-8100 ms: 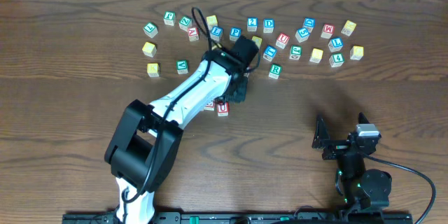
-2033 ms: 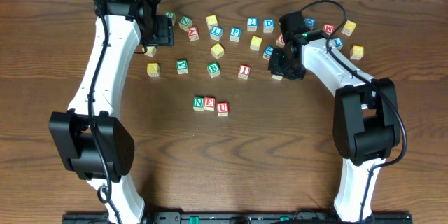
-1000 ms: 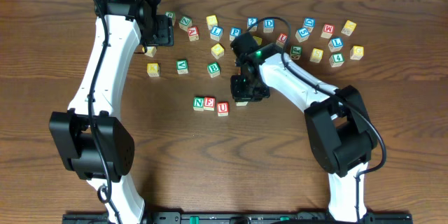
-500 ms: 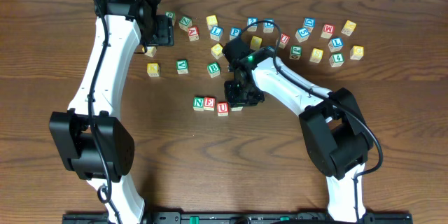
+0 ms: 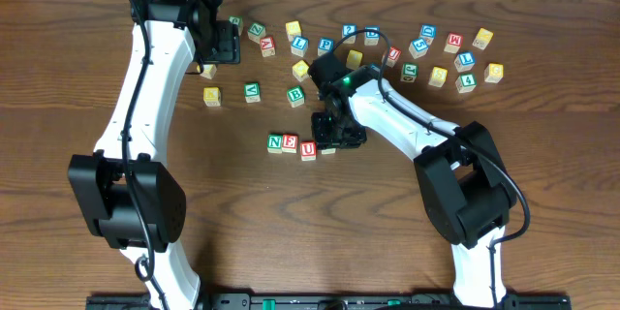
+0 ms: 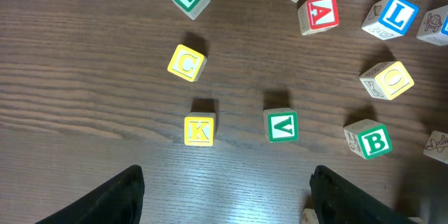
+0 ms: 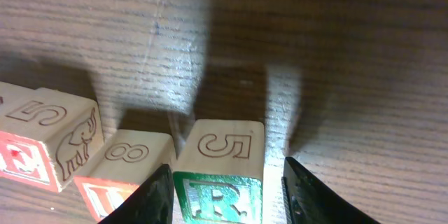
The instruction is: Spell out NEURIPS
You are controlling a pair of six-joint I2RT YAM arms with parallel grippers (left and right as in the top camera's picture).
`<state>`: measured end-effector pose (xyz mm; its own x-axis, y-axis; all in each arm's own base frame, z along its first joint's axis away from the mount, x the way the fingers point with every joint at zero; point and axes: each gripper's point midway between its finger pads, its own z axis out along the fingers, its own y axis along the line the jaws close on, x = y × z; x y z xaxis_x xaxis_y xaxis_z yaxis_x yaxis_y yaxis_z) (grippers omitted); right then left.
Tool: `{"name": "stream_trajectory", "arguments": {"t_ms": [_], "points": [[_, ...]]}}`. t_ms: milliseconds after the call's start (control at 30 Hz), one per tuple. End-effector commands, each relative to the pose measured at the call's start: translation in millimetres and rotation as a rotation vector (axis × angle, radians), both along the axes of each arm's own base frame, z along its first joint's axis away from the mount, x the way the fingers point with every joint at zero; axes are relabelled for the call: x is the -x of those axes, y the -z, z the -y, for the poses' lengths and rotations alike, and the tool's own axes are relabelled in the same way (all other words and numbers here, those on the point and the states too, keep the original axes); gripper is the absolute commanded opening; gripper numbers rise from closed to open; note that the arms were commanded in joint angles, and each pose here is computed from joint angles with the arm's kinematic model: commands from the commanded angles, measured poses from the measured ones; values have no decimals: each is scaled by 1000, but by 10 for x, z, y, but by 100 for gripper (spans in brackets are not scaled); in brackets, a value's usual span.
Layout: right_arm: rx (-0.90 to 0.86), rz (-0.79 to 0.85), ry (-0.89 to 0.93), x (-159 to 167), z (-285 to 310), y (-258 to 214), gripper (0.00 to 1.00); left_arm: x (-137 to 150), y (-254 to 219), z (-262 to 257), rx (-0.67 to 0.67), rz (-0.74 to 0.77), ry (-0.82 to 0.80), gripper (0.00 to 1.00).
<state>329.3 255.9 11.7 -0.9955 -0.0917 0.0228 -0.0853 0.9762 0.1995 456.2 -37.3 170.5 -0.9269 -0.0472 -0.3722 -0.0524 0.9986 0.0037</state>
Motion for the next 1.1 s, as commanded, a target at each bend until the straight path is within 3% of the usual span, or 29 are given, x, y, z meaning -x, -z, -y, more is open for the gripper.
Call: {"name": "stream_trajectory", "arguments": {"t_ms": [0,567,733,900,1067], "points": [[3,-19,11,37,-20,5,46,10,-131,-39,-10,28,-6,75],[3,-1,-31,-80,-50,-368,46,10,-131,-39,-10,28,-6,75],[-3,15,-72,-115,-76,-502,40,9,-131,-41,-10,28,-7,75],[-4,-3,-91,-47,-104,-525,25,-39,-150,-103,-9,47,-22,75],[-7,-2,-148,82,-258,-524,22,-123,-187,-294,-2,82,-74,75]]}}
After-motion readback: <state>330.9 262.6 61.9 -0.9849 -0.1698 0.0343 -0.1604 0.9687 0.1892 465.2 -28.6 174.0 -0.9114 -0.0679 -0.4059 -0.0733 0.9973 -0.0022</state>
